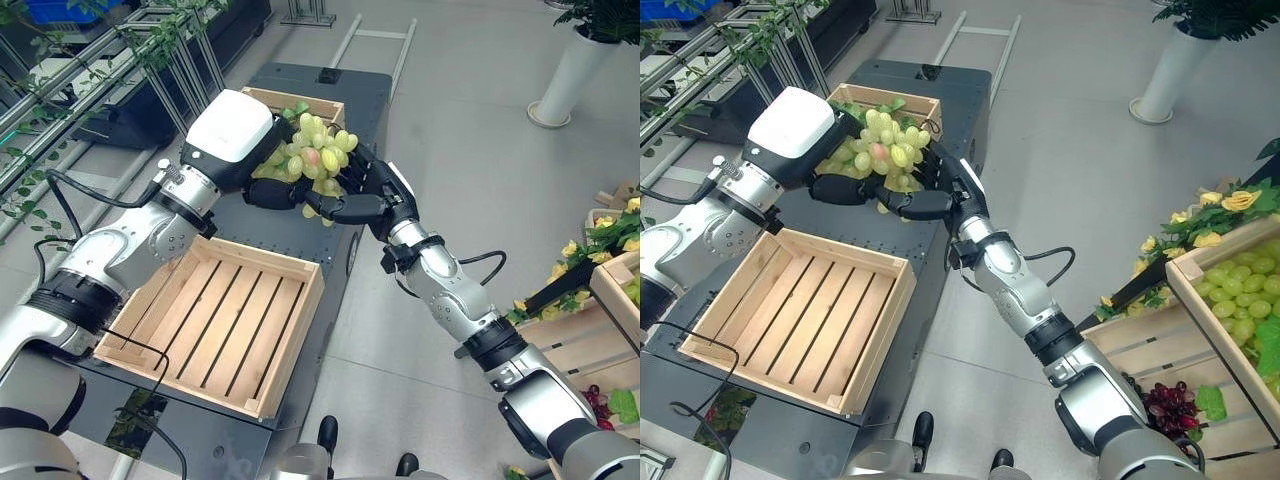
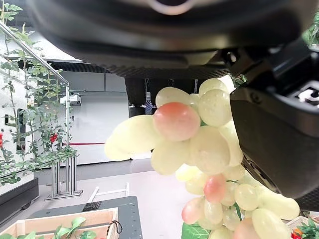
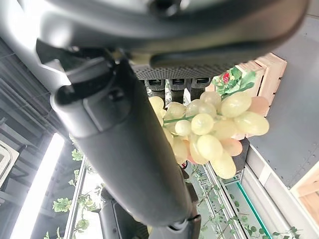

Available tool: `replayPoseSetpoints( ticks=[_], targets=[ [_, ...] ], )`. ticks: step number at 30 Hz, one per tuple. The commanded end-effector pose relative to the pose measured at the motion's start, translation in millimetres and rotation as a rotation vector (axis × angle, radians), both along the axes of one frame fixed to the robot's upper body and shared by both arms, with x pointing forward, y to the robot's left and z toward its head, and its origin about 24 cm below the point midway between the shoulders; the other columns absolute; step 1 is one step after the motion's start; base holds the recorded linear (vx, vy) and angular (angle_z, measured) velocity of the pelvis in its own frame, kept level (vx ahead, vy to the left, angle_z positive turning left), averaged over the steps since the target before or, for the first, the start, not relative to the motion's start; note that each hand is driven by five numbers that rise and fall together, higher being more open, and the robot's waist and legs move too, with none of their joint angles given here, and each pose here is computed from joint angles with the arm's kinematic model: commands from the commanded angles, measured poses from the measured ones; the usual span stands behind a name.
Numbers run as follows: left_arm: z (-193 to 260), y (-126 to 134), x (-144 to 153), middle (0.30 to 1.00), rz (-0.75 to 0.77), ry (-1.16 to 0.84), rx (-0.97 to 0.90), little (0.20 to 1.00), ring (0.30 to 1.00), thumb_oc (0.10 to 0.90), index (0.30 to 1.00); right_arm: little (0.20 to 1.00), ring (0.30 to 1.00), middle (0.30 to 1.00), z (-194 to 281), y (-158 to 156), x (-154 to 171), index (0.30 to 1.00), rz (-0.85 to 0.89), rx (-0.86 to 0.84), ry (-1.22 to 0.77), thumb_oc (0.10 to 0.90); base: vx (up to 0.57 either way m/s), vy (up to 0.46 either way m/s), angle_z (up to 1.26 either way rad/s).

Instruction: Pick up the fruits from the basket on one side to the basket on the other side

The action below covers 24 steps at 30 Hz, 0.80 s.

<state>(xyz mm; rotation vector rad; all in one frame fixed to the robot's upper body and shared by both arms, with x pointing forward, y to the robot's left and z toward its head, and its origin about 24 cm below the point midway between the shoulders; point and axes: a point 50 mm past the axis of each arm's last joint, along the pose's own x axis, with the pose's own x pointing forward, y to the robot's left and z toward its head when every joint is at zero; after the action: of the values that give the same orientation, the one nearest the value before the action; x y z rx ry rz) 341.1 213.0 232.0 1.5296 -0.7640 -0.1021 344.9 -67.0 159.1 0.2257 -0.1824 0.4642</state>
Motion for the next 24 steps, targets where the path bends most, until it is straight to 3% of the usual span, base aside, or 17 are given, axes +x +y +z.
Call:
replayPoseSetpoints(
  ticks=[1,7,8,9,24],
  targets=[
    [38.7,-30.7,7.8,0.3,-0.124,-0.126,-0.127,0.3,0.3,0.4,0.3,0.9,0.9,0.9,28.8,28.8,0.3,0.9,0.053,0.071,-0.113,0.8,0.0,0.0,0.0],
    [44.5,-37.7,5.0,0.3,-0.148,-0.13,-0.13,0.3,0.3,0.4,0.3,0.9,0.9,0.9,32.8,24.3,5.5,0.9,-0.002,0.026,-0.152,0.8,0.0,0.0,0.0],
    [45.5,-37.8,4.7,0.3,-0.151,-0.13,-0.132,0.3,0.3,0.4,0.3,0.724,0.724,0.724,33.4,23.6,5.8,0.724,-0.009,0.015,-0.164,0.682,0.0,0.0,0.0],
    [45.6,-37.5,4.5,0.3,-0.154,-0.129,-0.137,0.3,0.3,0.4,0.3,0.3,0.3,0.3,34.4,22.4,6.2,0.3,-0.027,-0.006,-0.184,0.4,0.0,0.0,0.0],
    [47.7,-37.7,-0.8,0.3,-0.176,-0.141,-0.145,0.3,0.3,0.4,0.3,0.3,0.3,0.3,46.2,1.4,12.9,0.3,-0.236,-0.311,-0.385,0.4,0.0,0.0,0.0]
  ],
)
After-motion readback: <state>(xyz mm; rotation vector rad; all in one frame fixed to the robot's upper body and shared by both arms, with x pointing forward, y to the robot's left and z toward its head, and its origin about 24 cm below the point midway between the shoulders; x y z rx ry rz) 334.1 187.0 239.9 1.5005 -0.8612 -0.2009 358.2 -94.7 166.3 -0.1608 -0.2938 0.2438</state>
